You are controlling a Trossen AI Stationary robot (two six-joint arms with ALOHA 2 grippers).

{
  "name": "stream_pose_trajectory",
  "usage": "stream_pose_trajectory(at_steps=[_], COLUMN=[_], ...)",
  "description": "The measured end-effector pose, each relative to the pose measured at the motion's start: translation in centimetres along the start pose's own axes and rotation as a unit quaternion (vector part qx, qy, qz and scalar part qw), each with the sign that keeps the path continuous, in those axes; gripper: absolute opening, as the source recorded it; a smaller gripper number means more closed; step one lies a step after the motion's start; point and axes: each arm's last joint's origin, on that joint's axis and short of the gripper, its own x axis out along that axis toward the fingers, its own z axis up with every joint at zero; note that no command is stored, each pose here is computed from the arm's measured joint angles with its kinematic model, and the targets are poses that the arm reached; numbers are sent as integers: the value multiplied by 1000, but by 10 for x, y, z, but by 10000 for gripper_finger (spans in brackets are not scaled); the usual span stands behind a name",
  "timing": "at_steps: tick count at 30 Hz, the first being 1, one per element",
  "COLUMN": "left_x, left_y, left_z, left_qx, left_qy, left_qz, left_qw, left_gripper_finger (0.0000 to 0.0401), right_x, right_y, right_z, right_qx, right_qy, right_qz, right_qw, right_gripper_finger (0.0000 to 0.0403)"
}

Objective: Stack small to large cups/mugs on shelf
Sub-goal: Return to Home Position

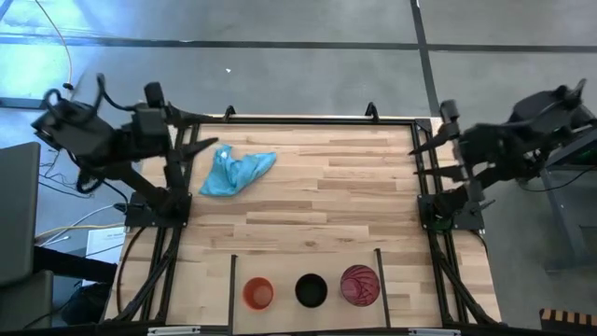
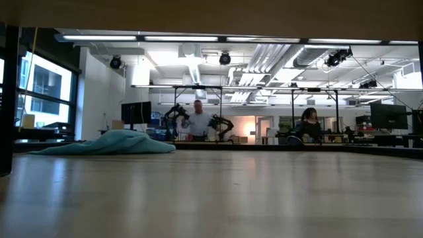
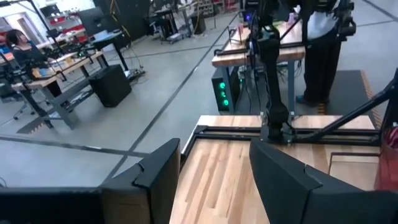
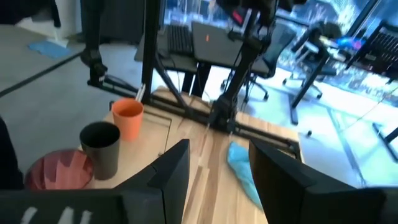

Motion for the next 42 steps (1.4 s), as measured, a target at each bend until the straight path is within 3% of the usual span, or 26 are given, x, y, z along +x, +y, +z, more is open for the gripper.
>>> stream_pose_trajectory(at_steps=[15, 25, 30, 36, 42], left_x=[-35, -53, -57, -60, -59], left_y=[45, 68, 71, 73, 74], left_z=[-5, -14, -24, -58, -116], left_qx=[-16, -25, -27, -38, -86], left_qy=[-36, -58, -110, -211, -299], left_qz=[-5, -17, -50, -50, -22], left_qw=[999, 998, 992, 976, 950], left_gripper_finger=[184, 184, 184, 184, 184], right_x=[-51, -64, -69, -68, -62], right_y=[-10, -6, -2, 0, 0], right_z=[-13, -56, -83, -105, -113], right_qx=[6, 17, 32, 54, 74], right_qy=[-57, -127, -188, -240, -260], right_qz=[-10, -24, -37, -84, -123], right_qw=[998, 991, 981, 966, 955], right_gripper_finger=[158, 158, 158, 158, 158])
